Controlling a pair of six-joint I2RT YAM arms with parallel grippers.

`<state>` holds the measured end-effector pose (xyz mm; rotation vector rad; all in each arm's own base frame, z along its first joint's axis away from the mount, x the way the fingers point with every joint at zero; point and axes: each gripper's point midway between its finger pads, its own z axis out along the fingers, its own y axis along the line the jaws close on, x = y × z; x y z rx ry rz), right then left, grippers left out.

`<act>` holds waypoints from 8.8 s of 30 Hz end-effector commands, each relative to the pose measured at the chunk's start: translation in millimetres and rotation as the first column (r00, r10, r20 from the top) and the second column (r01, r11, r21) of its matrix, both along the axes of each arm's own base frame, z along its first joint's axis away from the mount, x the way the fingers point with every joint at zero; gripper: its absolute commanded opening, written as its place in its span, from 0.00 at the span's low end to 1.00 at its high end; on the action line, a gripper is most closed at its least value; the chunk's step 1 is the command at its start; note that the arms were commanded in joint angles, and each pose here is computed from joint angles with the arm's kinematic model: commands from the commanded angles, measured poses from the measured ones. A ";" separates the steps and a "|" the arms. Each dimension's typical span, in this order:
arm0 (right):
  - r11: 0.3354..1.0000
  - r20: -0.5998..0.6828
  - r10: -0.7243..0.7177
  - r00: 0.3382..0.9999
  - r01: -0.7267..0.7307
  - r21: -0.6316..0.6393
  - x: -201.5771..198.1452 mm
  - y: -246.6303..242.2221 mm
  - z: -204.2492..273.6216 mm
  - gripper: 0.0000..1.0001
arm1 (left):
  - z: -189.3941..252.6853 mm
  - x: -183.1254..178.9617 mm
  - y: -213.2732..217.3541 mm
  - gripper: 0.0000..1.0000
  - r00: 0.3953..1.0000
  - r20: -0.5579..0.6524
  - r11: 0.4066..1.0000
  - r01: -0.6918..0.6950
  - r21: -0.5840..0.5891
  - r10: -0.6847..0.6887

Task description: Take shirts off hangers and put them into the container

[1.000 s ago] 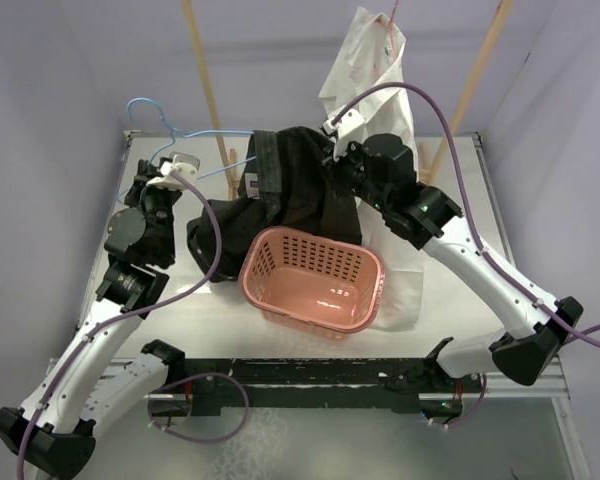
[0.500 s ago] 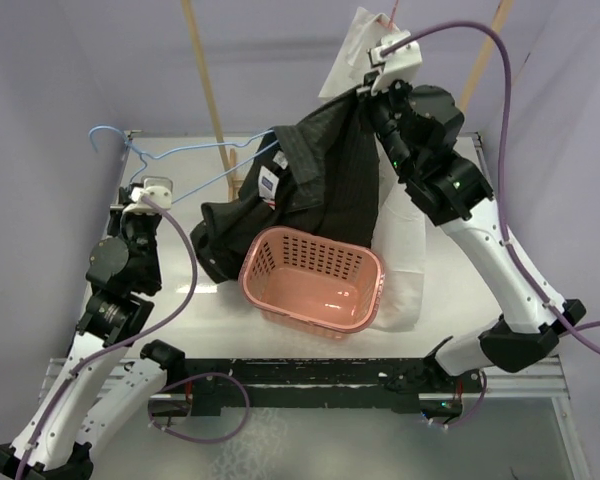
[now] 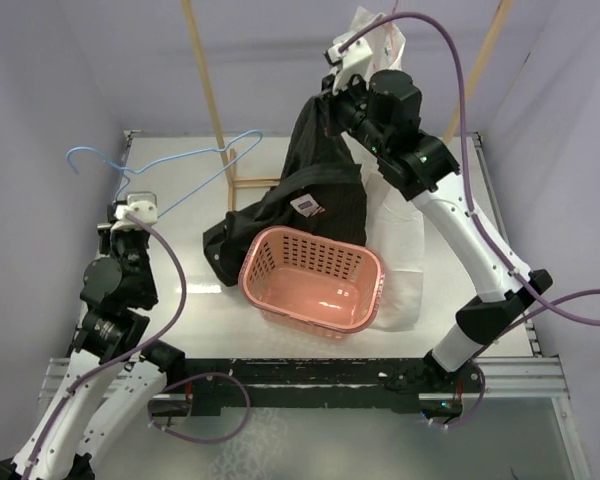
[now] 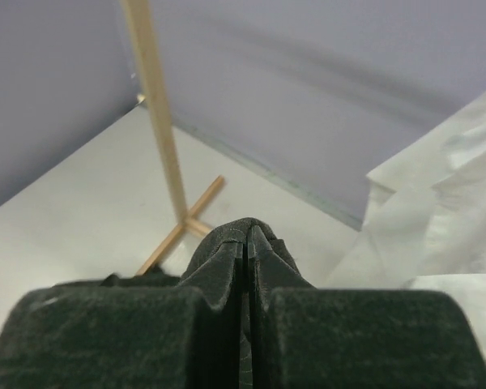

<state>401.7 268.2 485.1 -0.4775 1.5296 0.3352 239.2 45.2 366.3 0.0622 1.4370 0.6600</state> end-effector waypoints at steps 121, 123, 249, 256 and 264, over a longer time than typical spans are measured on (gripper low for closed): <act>0.791 -0.482 0.573 0.663 -0.601 0.112 -215.8 34.8 -107.2 0.06 | -26.9 24.5 -199.1 0.00 0.629 -0.242 0.625 0.774 0.103 -0.739; 0.799 -0.473 0.564 0.677 -0.592 0.107 -213.7 34.1 -105.4 0.00 | -26.5 24.3 -198.3 0.00 0.631 -0.236 0.630 0.771 0.094 -0.739; 0.973 -0.126 0.017 0.992 0.013 0.230 -183.9 -129.7 -118.5 0.70 | -98.6 210.2 -220.8 0.00 0.628 0.005 0.439 0.550 -0.710 -0.778; 0.968 -0.141 0.027 0.990 0.009 0.251 -178.9 -123.7 -130.2 0.70 | -82.1 177.4 -95.7 0.00 0.894 -0.237 0.739 0.139 -0.659 -0.379; 0.965 -0.149 0.053 0.987 -0.013 0.261 -177.4 -116.9 -132.5 0.69 | -4.4 56.2 -24.2 0.00 0.983 -0.105 0.819 0.064 -0.570 -0.149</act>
